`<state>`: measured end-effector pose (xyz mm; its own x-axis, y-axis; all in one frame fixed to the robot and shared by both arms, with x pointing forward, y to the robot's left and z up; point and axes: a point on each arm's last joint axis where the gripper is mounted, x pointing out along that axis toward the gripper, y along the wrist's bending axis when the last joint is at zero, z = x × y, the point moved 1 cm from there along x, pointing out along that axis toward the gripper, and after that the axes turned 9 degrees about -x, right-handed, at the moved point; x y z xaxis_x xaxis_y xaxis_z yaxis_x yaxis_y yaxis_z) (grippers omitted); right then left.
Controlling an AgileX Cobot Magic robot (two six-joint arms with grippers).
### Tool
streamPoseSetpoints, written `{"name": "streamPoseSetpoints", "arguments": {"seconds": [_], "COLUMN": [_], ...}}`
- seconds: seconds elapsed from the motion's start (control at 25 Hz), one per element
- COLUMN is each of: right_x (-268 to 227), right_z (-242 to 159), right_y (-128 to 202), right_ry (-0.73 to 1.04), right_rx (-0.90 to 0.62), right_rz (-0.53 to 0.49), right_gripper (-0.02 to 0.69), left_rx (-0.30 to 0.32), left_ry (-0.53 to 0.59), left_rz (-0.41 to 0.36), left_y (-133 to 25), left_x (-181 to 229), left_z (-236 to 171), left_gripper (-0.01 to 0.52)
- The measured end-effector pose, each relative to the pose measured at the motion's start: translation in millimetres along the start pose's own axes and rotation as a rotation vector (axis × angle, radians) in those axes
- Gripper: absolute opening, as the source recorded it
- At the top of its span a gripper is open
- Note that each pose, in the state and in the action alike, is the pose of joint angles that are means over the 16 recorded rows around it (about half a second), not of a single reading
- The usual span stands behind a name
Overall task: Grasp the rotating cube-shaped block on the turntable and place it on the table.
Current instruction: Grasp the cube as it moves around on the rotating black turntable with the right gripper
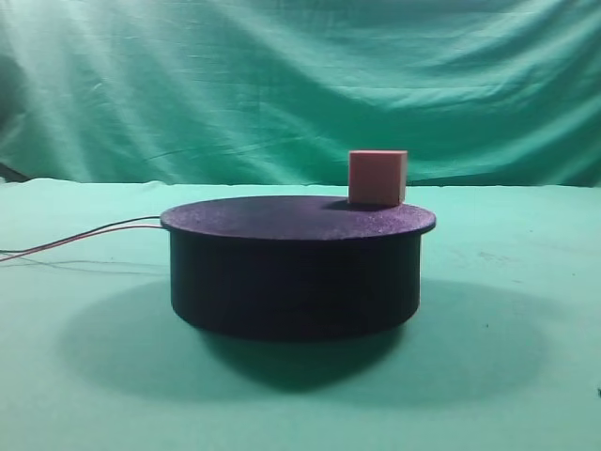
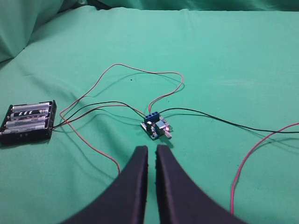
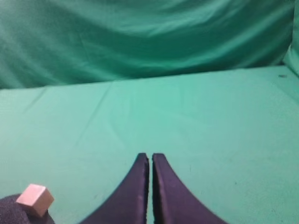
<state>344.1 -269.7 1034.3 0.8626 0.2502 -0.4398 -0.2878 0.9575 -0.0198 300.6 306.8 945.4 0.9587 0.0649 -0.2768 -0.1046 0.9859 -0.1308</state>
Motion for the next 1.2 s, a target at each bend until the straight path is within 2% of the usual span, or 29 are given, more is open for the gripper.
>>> {"name": "streamPoseSetpoints", "arguments": {"seconds": [0.32,0.52,0.68,0.84,1.04,1.2], "right_x": [38.7,62.2,77.4,89.8,103.2,113.5], "right_z": [18.0,24.3,24.2,21.5,18.5,17.9], "right_y": [32.5,69.6,101.9,130.2,154.4,165.9], "right_ry": [0.248,0.311,0.323,0.331,0.346,0.359], "right_rx": [-0.218,-0.370,-0.449,-0.487,-0.494,-0.482], "right_rz": [0.275,0.452,0.548,0.610,0.648,0.657], "right_gripper": [0.012,0.082,0.195,0.353,0.530,0.625], "left_rx": [0.000,0.000,0.000,0.000,0.000,0.000], "left_ry": [0.000,0.000,0.000,0.000,0.000,0.000], "left_rz": [0.000,0.000,0.000,0.000,0.000,0.000], "left_y": [0.0,0.0,0.0,0.0,0.0,0.0], "left_x": [0.0,0.0,0.0,0.0,0.0,0.0], "left_z": [0.0,0.0,0.0,0.0,0.0,0.0], "left_gripper": [0.000,0.000,0.000,0.000,0.000,0.000]}}
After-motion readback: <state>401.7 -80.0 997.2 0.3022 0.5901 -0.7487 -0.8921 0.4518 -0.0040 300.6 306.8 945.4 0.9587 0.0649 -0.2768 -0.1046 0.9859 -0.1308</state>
